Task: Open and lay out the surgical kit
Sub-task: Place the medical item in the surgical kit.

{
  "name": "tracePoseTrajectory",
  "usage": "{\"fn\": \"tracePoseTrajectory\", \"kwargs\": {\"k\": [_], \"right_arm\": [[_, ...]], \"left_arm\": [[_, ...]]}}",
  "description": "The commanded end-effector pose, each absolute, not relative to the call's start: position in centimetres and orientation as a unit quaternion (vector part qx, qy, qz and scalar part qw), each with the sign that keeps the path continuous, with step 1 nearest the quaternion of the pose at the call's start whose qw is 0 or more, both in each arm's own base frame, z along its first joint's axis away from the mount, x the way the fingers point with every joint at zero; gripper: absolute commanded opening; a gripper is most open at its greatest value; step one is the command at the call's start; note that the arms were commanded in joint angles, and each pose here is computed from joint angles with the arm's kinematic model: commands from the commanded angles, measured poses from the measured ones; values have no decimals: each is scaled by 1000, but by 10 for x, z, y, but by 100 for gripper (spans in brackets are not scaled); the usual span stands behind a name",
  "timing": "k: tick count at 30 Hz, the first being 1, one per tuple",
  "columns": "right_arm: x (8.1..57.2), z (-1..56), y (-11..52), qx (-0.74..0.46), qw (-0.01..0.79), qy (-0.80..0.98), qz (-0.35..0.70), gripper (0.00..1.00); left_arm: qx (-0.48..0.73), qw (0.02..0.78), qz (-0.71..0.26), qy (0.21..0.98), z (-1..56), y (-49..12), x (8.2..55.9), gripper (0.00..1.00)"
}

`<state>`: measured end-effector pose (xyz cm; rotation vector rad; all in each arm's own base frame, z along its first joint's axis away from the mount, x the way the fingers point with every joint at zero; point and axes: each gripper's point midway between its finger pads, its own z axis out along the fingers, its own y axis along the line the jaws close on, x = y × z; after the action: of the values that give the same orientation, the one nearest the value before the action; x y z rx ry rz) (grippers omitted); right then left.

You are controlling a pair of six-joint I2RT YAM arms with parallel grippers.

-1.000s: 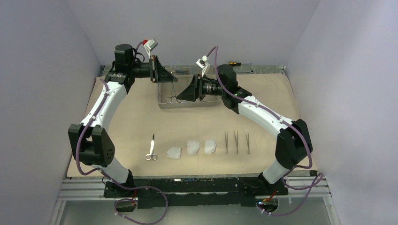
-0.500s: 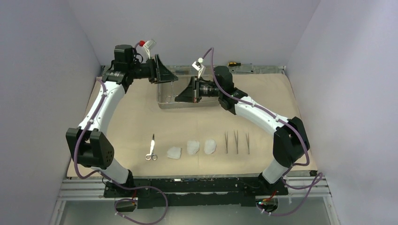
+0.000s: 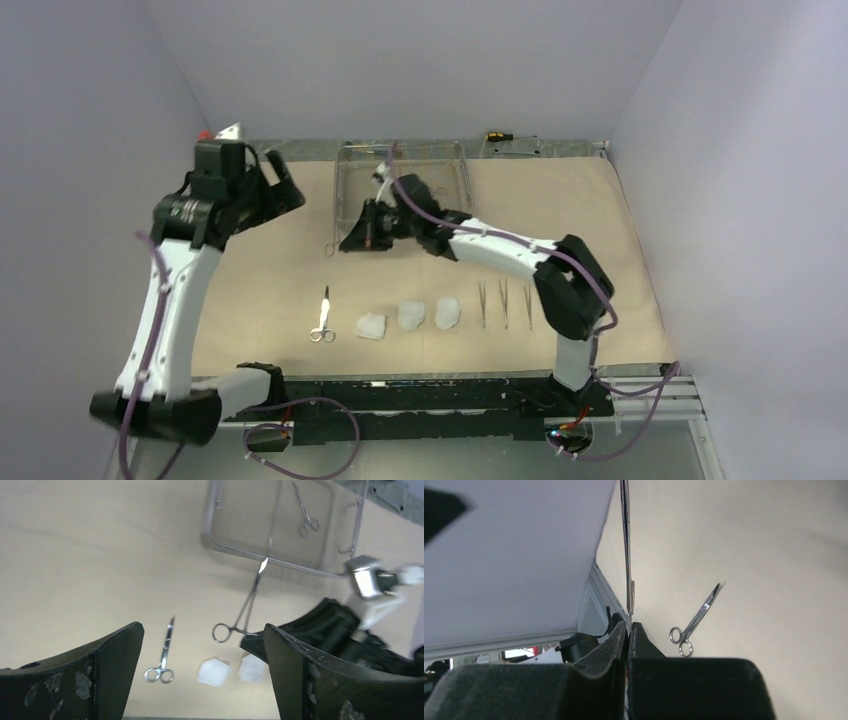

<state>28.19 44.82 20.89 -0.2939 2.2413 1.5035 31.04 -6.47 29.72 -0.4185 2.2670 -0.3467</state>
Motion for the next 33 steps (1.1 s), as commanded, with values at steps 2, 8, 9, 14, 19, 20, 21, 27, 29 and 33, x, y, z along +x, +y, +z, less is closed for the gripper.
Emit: {"fn": "tracePoseTrajectory", "kwargs": {"k": [2,8,9,14,19,20,21,27,29,33], "right_arm": [[243,183,511,-72,168,841,509,0],[211,138,559,-60,133,865,480,0],[210,131,563,-49,130,870,474,0],[193,110,581,-18,124,878,462,0],[179,90,601,-15,104,883,457,0],[178,88,603,-12,103,884,456,0],[179,87,605,-8,105,884,456,0],[170,76,610,6,88,888,452,0],[163,72,613,4,79,891,447,0],[158,67,611,10,73,893,443,7]], "left_arm": [[-264,438,-30,859,327,-5,239,95],[-288,467,-33,835,349,7,193,93],[-293,470,-35,832,351,8,187,92],[-290,477,-56,828,358,5,168,91],[-286,461,-54,838,354,4,154,91],[-287,460,-53,839,354,5,151,91],[-286,460,-54,839,354,5,149,92],[-285,458,-54,840,351,6,141,92],[-285,458,-52,841,350,6,141,92],[-284,456,-51,842,349,6,142,92]]}}
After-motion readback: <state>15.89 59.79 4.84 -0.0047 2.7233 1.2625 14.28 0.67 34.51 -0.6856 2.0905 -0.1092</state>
